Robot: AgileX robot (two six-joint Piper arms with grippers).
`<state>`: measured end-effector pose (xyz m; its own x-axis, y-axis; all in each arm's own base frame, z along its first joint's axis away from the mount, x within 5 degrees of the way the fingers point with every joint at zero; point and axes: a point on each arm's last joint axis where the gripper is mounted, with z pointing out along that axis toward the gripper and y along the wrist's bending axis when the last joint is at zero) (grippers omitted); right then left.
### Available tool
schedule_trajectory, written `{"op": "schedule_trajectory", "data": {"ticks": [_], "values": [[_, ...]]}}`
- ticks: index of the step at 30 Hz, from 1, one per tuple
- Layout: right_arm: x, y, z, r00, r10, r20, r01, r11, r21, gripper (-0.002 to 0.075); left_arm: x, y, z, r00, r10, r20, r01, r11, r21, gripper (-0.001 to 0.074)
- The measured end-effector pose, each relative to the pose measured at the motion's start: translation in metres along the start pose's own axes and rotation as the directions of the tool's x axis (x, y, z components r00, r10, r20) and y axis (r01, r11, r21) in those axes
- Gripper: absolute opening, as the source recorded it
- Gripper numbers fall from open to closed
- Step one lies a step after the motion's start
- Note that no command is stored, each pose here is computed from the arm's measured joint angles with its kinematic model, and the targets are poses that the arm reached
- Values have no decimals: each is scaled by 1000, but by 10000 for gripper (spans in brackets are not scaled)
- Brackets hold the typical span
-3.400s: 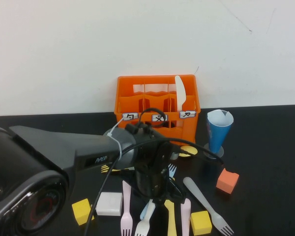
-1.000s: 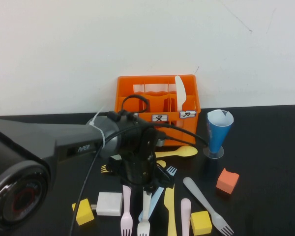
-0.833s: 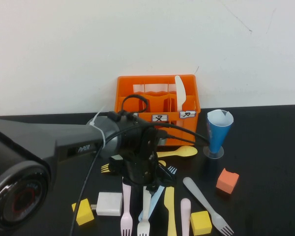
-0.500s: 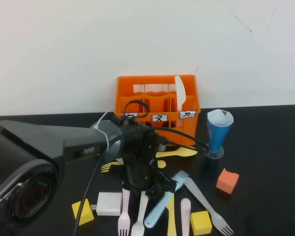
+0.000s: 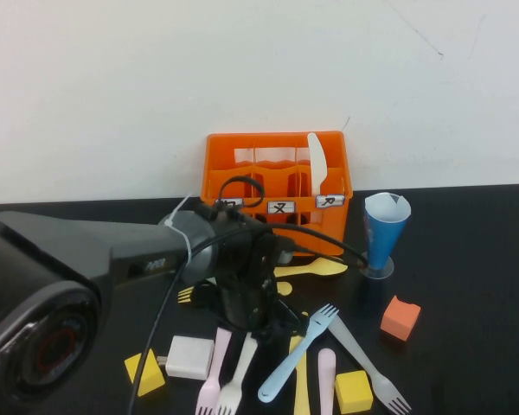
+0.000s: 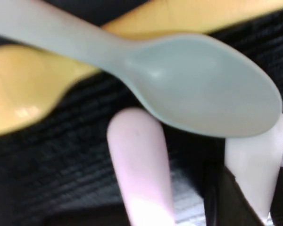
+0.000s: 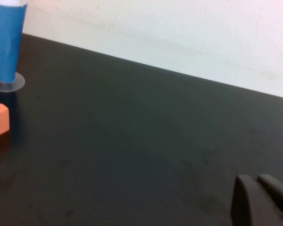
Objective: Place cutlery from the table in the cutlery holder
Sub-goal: Pick up the fork, then place the fork on the box
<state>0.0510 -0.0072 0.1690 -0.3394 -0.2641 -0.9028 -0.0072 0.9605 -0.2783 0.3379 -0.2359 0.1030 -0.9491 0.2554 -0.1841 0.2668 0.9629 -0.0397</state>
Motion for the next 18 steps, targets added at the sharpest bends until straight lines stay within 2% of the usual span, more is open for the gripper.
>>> {"op": "schedule_trajectory", "data": {"ticks": [3,7,12,18], "values": [[0,0,0,1000,0,0,0,1000,0,-4,-5,1,-18,997,44,69,-43,999,-13,179],[0,0,0,1000,0,0,0,1000,0,-4,-15,-3,-69,962,113,248,-113,994,-13,179],[0,0,0,1000,0,0,0,1000,0,-4,-4,-11,-128,849,148,507,-198,979,46,179],[0,0,0,1000,0,0,0,1000,0,-4,17,-9,-168,665,85,742,-275,952,137,179]]}}
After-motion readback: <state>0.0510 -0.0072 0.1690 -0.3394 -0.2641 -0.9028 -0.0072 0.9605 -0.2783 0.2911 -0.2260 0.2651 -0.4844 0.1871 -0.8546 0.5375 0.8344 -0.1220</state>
